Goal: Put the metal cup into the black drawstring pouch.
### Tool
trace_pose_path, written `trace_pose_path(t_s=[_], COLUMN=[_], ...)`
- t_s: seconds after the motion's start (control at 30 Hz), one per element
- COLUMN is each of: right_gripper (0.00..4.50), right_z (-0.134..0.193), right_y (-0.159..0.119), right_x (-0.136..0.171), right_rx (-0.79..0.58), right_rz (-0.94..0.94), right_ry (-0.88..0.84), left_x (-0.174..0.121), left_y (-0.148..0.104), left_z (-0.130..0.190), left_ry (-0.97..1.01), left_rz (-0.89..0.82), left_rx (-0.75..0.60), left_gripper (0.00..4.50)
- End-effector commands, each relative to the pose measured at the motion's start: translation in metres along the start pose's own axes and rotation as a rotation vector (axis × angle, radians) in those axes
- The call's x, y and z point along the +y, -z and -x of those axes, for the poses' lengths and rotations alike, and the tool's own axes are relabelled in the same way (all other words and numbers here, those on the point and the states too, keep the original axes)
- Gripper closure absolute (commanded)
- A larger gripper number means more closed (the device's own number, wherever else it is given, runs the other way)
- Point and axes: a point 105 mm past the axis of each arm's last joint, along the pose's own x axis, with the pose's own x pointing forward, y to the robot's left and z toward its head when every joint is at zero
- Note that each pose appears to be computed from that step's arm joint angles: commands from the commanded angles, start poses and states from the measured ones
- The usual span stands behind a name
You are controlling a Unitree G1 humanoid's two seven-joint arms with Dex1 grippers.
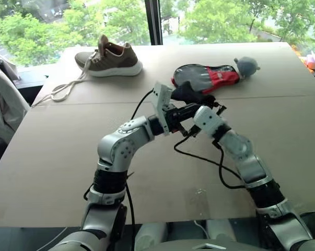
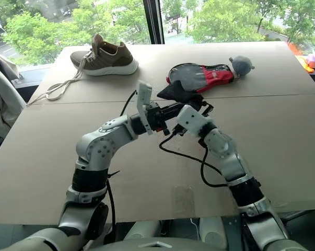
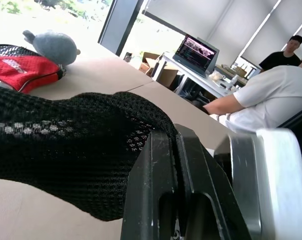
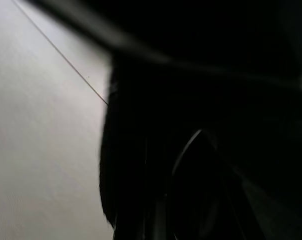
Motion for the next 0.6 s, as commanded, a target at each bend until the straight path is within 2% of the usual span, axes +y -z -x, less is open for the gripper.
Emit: trace_pose_path(t_s=[0.03, 0.2, 0.33, 0.4, 0.5, 0.6], right_gripper=[4.46, 4.46, 4.46, 3.75, 2.67, 1.52], right_z=[0.004, 0.006, 0.007, 0.008, 0.008, 0.008], right_y=[-0.001, 0.002, -0.001, 0.000, -0.001, -0.001], right_x=[-0.029, -0.041, -0.036, -0.029, -0.025, -0.014], right_rx=[-0.022, -0.048, -0.053, -0.039, -0.026, 0.011], right_rz=[-0.273, -0.505, -0.435, -0.480, -0.426, -0.374], right_ry=[0.136, 0.237, 0.184, 0.139, 0.114, 0.003], left_x=[-0.030, -0.027, -0.010, 0.000, 0.014, 0.024], left_y=[-0.008, -0.009, -0.015, -0.018, -0.023, -0.021], left_z=[-0.003, -0.002, -0.003, -0.004, -0.006, -0.008], left_ry=[0.144, 0.125, 0.028, -0.026, -0.109, -0.163], left_rz=[-0.064, -0.068, -0.062, -0.051, -0.041, -0.038], left_rx=[-0.031, -0.042, -0.075, -0.089, -0.103, -0.087], left_gripper=[4.50, 4.50, 4.50, 4.50, 4.50, 4.50])
